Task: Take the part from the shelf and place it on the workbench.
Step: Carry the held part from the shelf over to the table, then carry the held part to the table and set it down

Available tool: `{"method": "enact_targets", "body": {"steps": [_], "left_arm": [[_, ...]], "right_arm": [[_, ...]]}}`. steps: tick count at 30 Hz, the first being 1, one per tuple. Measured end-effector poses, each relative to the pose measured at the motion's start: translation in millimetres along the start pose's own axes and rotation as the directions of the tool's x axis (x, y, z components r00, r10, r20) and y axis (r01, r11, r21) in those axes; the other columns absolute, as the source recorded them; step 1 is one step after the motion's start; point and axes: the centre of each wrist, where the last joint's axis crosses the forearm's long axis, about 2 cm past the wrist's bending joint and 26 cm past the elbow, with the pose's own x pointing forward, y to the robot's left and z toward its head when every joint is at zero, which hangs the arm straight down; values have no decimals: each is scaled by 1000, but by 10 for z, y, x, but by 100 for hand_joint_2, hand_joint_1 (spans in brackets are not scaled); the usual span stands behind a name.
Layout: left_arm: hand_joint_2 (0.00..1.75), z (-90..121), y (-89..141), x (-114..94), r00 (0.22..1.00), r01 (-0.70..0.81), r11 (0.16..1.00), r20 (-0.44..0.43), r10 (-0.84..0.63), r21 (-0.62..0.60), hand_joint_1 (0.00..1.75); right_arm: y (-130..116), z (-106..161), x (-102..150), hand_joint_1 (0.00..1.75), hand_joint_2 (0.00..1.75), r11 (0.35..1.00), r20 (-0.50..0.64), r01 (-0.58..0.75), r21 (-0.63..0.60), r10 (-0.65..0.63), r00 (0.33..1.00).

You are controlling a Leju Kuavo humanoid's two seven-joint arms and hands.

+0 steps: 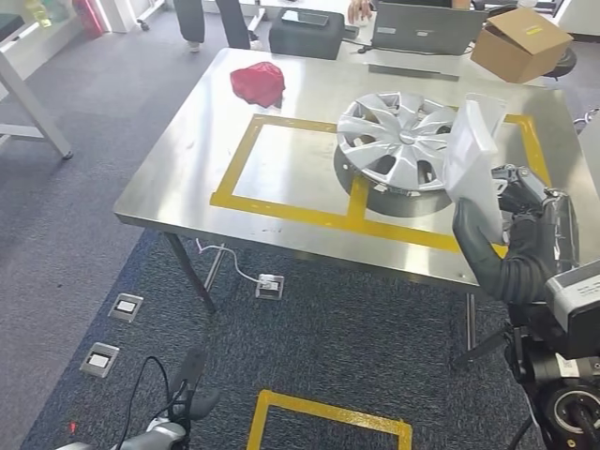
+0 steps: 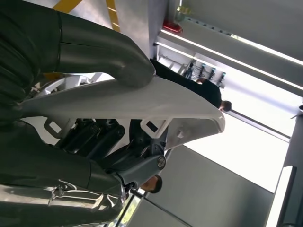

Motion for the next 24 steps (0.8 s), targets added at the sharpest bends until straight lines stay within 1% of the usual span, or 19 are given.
{"method": "enact_targets", "body": {"steps": [24], "left_arm": [[175,0,0,0,1000,0,1000,0,0,0,0]], "right_arm": [[0,0,0,175,175,1000,0,0,0,0,1000]]}}
